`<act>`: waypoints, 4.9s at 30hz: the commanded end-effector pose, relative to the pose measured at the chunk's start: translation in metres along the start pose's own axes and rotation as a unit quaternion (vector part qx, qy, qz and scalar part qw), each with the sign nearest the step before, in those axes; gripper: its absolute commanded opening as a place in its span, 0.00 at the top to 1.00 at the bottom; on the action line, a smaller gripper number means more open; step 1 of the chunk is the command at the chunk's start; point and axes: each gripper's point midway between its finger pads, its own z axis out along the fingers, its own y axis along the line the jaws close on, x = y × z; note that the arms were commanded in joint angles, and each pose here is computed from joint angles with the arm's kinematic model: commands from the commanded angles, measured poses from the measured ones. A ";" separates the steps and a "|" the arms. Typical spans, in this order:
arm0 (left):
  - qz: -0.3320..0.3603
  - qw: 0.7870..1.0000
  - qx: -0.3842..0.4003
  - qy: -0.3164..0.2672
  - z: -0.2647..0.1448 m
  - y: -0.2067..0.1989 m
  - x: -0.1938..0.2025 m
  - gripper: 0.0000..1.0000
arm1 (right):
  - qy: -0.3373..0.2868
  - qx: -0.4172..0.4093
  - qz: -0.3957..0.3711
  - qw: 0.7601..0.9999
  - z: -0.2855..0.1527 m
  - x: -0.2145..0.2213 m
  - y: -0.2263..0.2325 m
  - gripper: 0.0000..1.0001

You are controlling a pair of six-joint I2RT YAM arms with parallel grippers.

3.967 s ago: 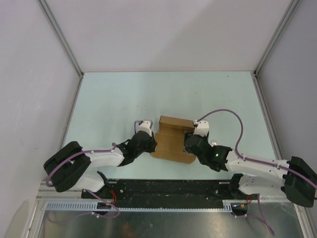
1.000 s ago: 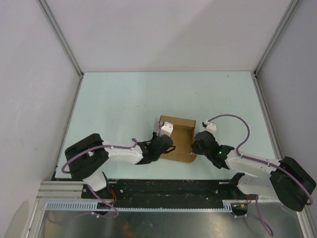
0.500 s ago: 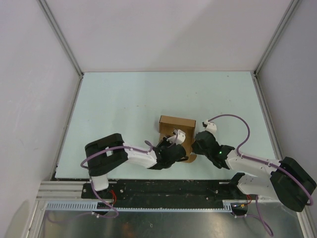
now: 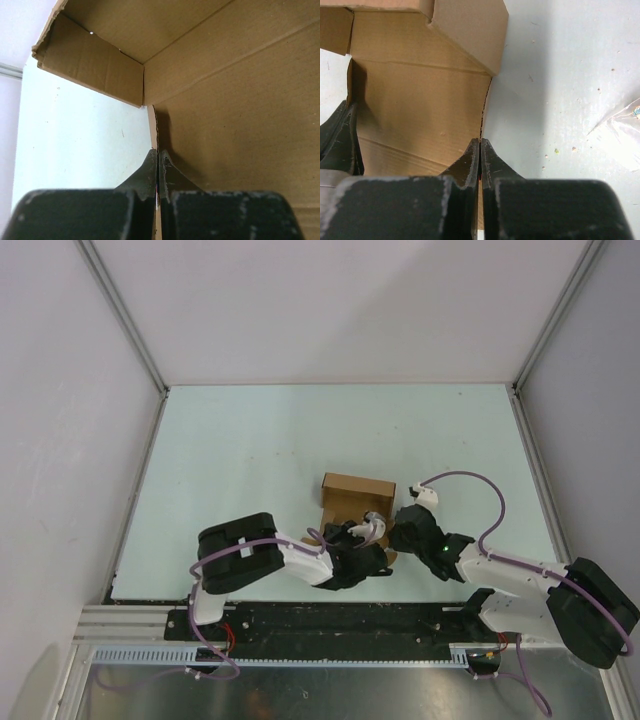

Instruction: Fold the paper box

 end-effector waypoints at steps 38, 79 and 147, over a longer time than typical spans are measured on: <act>-0.151 0.985 0.047 -0.062 -0.056 0.068 -0.051 0.36 | -0.016 -0.004 -0.027 0.999 -0.004 -0.017 -0.013 1.00; -0.467 0.857 0.218 -0.027 -0.098 0.103 0.011 0.22 | -0.027 -0.013 0.036 0.999 -0.032 -0.036 -0.008 0.51; -0.635 0.732 0.241 0.059 -0.106 0.035 0.070 0.44 | -0.034 -0.089 0.134 0.986 -0.029 0.045 0.004 1.00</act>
